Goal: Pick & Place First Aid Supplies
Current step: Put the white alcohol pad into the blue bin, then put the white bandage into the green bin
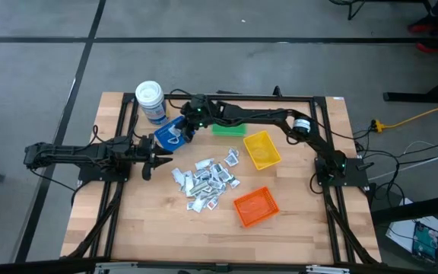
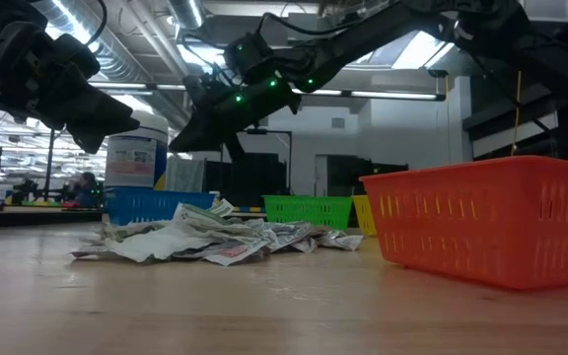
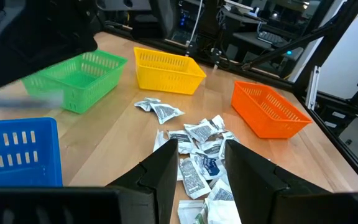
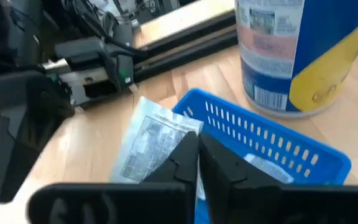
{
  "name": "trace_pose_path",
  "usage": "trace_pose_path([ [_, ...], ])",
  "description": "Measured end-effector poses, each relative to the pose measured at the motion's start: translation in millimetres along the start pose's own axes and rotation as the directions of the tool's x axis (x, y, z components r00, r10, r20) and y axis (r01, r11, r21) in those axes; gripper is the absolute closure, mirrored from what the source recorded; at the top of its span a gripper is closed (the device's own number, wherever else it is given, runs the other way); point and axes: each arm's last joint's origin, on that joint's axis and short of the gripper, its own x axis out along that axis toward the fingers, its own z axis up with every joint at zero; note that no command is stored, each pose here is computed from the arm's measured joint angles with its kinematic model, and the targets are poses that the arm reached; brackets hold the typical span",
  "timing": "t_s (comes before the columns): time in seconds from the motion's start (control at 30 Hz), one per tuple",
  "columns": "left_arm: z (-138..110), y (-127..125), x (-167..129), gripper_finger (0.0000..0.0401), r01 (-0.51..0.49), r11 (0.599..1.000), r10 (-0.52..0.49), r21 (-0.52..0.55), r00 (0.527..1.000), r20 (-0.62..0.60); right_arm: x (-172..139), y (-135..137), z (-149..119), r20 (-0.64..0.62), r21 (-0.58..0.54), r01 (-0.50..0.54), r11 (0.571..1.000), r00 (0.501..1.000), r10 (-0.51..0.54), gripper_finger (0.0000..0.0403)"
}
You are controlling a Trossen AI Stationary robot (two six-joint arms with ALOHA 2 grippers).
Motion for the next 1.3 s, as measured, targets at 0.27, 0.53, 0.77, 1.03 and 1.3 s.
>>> trace_pose_path([
  [0.27,0,0,0,0.0274,0.0,1.0,0.0,0.0,1.0,0.0,-2,-6,1,-0.016,0.023,-0.062,0.998,0.998,0.062,0.0285],
  [0.53,0,0,0,0.0274,0.0,1.0,0.0,0.0,1.0,0.0,-5,-9,-3,-0.083,0.033,-0.116,0.993,0.99,0.118,0.0227],
  [0.77,0,0,0,0.0274,0.0,1.0,0.0,0.0,1.0,0.0,-22,13,-6,-0.237,-0.119,-0.09,0.989,0.97,0.06,0.0243],
  [1.03,0,0,0,0.0274,0.0,1.0,0.0,0.0,1.0,0.001,-50,45,-4,-0.378,-0.176,-0.141,0.974,0.923,0.065,0.0268],
  [1.3,0,0,0,0.0274,0.0,1.0,0.0,0.0,1.0,0.0,-75,73,-9,-0.513,-0.231,-0.164,0.959,0.858,0.023,0.0283],
])
